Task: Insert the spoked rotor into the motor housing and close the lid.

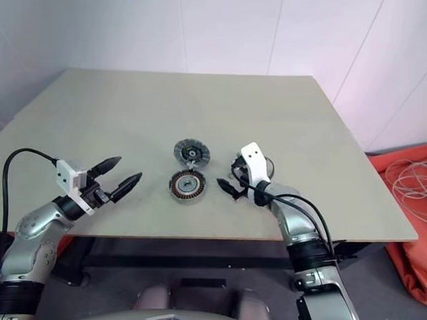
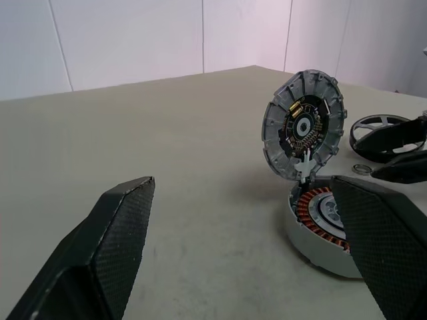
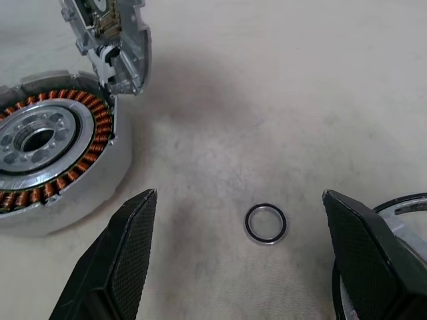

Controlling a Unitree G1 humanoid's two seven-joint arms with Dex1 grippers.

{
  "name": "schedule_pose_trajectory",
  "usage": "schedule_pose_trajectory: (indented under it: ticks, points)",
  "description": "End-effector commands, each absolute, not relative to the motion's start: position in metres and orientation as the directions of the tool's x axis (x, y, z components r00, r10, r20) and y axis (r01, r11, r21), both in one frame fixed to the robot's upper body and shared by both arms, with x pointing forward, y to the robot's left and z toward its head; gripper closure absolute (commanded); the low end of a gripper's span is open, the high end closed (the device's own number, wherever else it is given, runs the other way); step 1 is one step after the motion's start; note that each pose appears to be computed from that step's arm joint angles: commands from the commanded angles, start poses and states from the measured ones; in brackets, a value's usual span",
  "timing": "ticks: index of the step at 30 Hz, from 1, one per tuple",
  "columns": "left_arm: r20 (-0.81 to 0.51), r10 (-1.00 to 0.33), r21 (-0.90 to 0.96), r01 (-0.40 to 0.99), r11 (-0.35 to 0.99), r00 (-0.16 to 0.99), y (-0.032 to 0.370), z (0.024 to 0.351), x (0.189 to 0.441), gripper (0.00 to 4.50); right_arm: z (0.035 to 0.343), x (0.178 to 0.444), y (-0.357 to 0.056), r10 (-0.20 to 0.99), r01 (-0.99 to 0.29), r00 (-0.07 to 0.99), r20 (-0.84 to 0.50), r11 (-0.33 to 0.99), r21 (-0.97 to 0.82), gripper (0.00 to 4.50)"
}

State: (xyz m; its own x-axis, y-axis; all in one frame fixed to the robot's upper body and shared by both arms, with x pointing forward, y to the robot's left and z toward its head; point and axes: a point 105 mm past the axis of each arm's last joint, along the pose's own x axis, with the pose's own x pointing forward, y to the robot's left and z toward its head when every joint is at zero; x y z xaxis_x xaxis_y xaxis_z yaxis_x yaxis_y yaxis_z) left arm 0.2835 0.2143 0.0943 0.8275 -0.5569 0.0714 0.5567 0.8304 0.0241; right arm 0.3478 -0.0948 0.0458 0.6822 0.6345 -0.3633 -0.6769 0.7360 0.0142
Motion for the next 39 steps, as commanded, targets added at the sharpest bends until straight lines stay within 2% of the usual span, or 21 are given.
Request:
schedule_pose_trajectory:
  ticks: [1, 14, 32, 35, 39]
  points:
    - [0.105, -0.568, 0.068, 0.564, 0.823, 0.816, 0.214, 0.107, 0.286, 0.00, 0.044, 0.345, -0.094, 0.637, -0.689, 0.672, -0.378, 0.725, -0.003, 0.02]
    - [0.112, -0.575, 0.077, 0.569, 0.818, 0.811, 0.213, 0.109, 0.289, 0.00, 0.061, 0.344, -0.077, 0.688, -0.724, 0.654, -0.314, 0.690, 0.004, 0.02]
    - [0.116, -0.579, 0.080, 0.574, 0.815, 0.807, 0.211, 0.110, 0.291, 0.00, 0.041, 0.350, -0.094, 0.601, -0.656, 0.695, -0.395, 0.755, -0.004, 0.02]
    - [0.118, -0.579, 0.081, 0.573, 0.815, 0.807, 0.211, 0.110, 0.291, 0.00, 0.040, 0.352, -0.095, 0.594, -0.648, 0.699, -0.398, 0.762, 0.000, 0.59]
    - [0.119, -0.578, 0.081, 0.573, 0.816, 0.807, 0.211, 0.110, 0.291, 0.00, 0.039, 0.353, -0.096, 0.588, -0.640, 0.702, -0.401, 0.769, 0.007, 1.99]
